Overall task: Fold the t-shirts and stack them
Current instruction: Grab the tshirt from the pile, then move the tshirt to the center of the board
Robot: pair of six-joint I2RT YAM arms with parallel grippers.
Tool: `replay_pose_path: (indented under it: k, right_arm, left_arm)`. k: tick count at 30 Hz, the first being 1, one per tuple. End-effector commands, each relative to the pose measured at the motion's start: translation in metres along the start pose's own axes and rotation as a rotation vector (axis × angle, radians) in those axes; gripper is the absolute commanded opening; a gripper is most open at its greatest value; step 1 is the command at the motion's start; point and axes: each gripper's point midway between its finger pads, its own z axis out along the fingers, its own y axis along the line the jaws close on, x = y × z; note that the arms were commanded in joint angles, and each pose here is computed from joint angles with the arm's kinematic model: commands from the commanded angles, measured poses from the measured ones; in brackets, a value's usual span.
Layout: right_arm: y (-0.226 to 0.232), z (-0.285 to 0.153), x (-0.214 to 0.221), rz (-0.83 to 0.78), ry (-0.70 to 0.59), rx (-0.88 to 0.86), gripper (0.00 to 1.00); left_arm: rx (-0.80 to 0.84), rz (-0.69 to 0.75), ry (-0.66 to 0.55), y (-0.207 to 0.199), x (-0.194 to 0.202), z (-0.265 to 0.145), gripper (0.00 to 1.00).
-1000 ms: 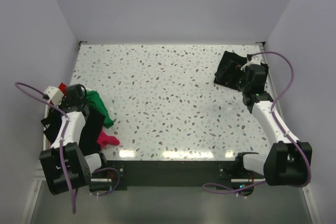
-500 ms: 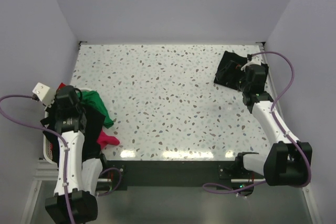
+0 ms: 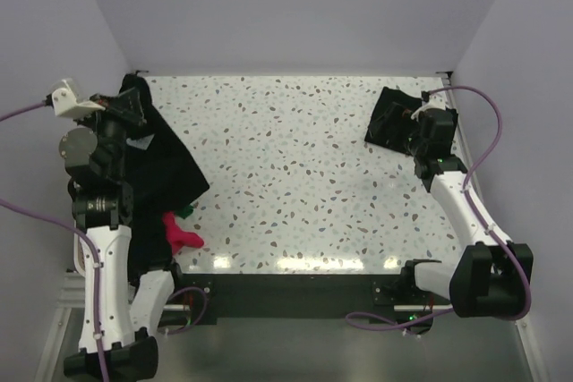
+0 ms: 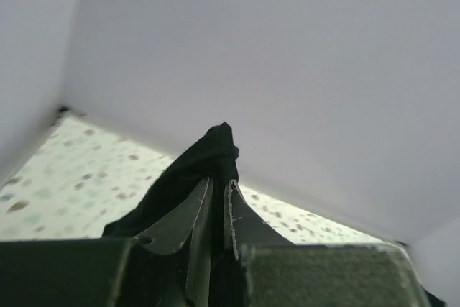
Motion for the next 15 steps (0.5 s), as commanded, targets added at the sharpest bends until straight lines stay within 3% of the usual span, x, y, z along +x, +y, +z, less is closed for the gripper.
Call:
replay_pose_path:
  k: [1, 7, 13, 15]
  right_arm:
    - [0.014, -0.012, -0.028, -0.037, -0.073, -0.02, 0.99]
    - [0.012, -0.014, -0.027, -0.044, -0.067, -0.005, 0.99]
    - [0.013, -0.017, -0.028, -0.043, -0.069, -0.006, 0.99]
    - [0.013, -0.018, -0.026, -0.038, -0.064, -0.009, 0.99]
  left_arm:
    - [0.496, 0.002, -0.091, -0.117, -0.057, -0.014, 0.0]
    - [0.951, -0.05, 0.007, -0.227, -0.064, -0.034, 0.0]
    - [1.129, -0.088, 0.143, -0.292, -0.015, -0.027, 0.0]
    - [1.138, -0.093, 0.215, -0.301, 0.02, -0.014, 0.0]
